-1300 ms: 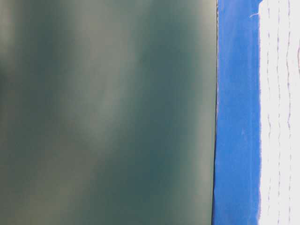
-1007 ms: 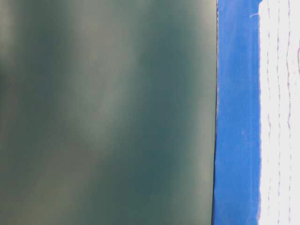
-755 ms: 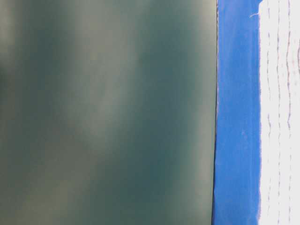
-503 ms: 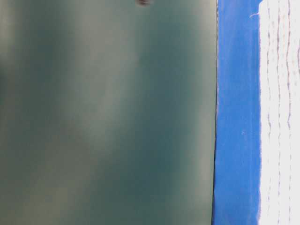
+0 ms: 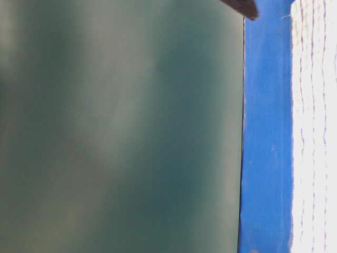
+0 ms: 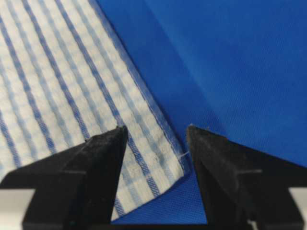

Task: Fold the blue towel.
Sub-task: 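Move both grippers to the far corners of the striped towel and grasp them, then pull both far corners toward the near edge, folding the towel in half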

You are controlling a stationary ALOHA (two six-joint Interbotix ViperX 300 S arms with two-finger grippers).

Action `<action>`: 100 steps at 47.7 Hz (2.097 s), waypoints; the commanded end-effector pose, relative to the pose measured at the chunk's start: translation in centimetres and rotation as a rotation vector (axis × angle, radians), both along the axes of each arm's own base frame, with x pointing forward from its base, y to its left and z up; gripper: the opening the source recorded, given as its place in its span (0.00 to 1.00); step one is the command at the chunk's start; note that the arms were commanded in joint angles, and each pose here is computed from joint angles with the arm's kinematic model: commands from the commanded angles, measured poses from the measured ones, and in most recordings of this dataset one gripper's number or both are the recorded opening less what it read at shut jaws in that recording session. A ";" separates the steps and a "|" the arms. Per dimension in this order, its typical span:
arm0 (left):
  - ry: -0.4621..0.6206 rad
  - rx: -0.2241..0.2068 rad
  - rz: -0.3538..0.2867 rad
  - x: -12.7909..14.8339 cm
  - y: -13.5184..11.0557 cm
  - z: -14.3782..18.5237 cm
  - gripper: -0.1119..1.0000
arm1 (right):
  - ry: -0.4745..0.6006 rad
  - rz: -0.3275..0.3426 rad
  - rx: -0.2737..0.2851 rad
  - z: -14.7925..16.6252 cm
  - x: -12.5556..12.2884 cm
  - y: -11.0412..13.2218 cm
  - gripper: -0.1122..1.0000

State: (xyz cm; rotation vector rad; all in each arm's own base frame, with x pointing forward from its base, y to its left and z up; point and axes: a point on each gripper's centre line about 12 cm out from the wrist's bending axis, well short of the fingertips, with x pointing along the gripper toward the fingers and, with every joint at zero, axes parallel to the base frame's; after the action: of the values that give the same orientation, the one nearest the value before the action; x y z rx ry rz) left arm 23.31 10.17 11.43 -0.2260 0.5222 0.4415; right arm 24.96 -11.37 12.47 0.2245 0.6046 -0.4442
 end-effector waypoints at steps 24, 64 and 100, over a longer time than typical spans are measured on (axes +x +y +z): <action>0.131 -0.042 0.016 1.0 1.2 -4.6 0.85 | 0.072 -0.043 0.035 -4.5 1.0 -1.7 0.60; 0.126 -0.029 -0.021 1.8 0.7 -1.9 0.13 | 0.008 -0.035 0.020 -2.0 1.3 -1.3 0.15; 0.058 0.056 -0.101 1.9 -0.6 2.6 0.13 | -0.046 -0.047 0.047 0.5 0.4 0.3 0.15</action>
State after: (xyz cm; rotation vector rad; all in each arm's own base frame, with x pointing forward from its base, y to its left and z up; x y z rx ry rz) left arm 24.73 9.99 12.91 -0.1470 0.6084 0.3858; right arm 25.21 -11.42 11.97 0.2931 0.6002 -0.4780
